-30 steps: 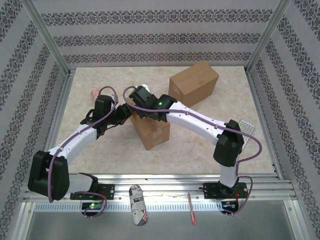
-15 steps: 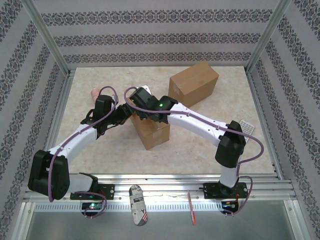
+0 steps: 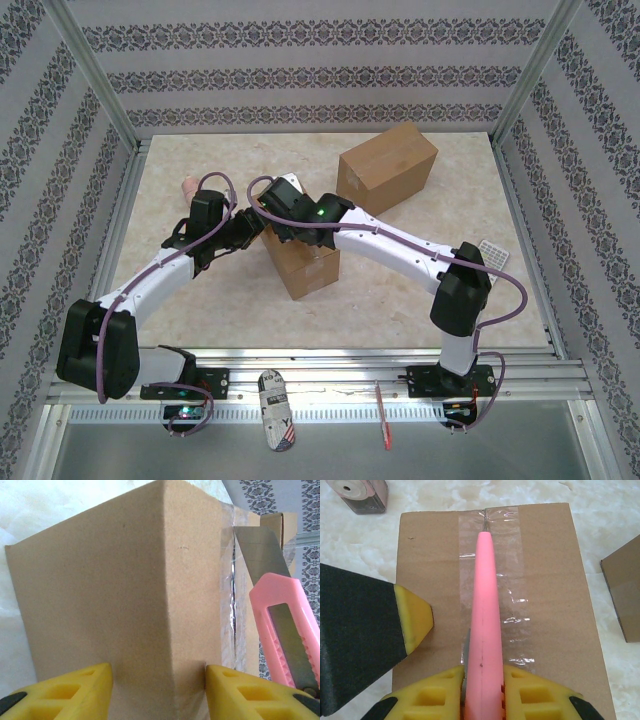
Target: Unpack the express box
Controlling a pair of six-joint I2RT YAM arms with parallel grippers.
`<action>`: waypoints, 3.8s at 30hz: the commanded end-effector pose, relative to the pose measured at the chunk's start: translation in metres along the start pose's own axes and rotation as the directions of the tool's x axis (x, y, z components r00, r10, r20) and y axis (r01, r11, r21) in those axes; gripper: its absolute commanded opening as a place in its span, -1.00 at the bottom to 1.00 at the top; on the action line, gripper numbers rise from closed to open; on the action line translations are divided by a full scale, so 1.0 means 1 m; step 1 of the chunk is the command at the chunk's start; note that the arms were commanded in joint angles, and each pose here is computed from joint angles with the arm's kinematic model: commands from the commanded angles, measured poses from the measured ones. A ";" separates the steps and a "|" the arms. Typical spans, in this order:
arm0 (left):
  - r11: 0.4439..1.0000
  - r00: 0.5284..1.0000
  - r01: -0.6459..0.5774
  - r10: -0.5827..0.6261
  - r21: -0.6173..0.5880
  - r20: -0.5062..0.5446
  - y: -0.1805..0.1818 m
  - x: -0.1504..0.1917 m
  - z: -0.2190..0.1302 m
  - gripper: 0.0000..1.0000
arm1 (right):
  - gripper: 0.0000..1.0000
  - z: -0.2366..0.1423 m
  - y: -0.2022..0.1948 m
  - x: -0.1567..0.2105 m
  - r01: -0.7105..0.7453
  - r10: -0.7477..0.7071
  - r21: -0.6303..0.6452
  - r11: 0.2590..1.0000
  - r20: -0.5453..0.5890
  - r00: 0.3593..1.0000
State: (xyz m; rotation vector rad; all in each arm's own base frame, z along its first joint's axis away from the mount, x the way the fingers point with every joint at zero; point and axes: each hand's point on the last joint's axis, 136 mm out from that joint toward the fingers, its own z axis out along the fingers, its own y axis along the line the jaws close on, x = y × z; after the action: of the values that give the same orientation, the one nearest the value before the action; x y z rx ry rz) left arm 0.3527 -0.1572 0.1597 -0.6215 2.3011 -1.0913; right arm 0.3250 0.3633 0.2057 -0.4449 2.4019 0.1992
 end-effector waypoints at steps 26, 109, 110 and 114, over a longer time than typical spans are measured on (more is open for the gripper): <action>0.987 0.997 0.071 -0.073 -0.142 -0.011 0.047 0.007 0.010 0.01 | -1.00 -0.020 -0.019 0.084 0.045 -0.034 0.046 0.998 -0.224 0.974; 0.973 0.995 0.089 -0.097 -0.215 -0.025 0.065 0.009 0.018 -0.01 | -1.00 -0.119 -0.037 0.201 0.021 0.052 0.154 0.988 -0.453 0.890; 0.973 0.995 0.088 -0.095 -0.215 -0.024 0.065 0.009 0.018 -0.01 | -1.00 -0.120 -0.037 0.203 0.014 0.060 0.156 0.988 -0.456 0.888; 0.972 0.995 0.089 -0.097 -0.217 -0.023 0.066 0.009 0.018 -0.01 | -1.00 -0.125 -0.037 0.207 -0.007 0.080 0.157 0.988 -0.465 0.881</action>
State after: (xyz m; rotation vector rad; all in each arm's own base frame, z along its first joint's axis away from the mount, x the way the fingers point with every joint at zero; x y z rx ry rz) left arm 0.3569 -0.1684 0.1547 -0.5870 2.3221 -1.1558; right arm 0.1585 0.2889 0.1827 -0.3692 2.6817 0.1066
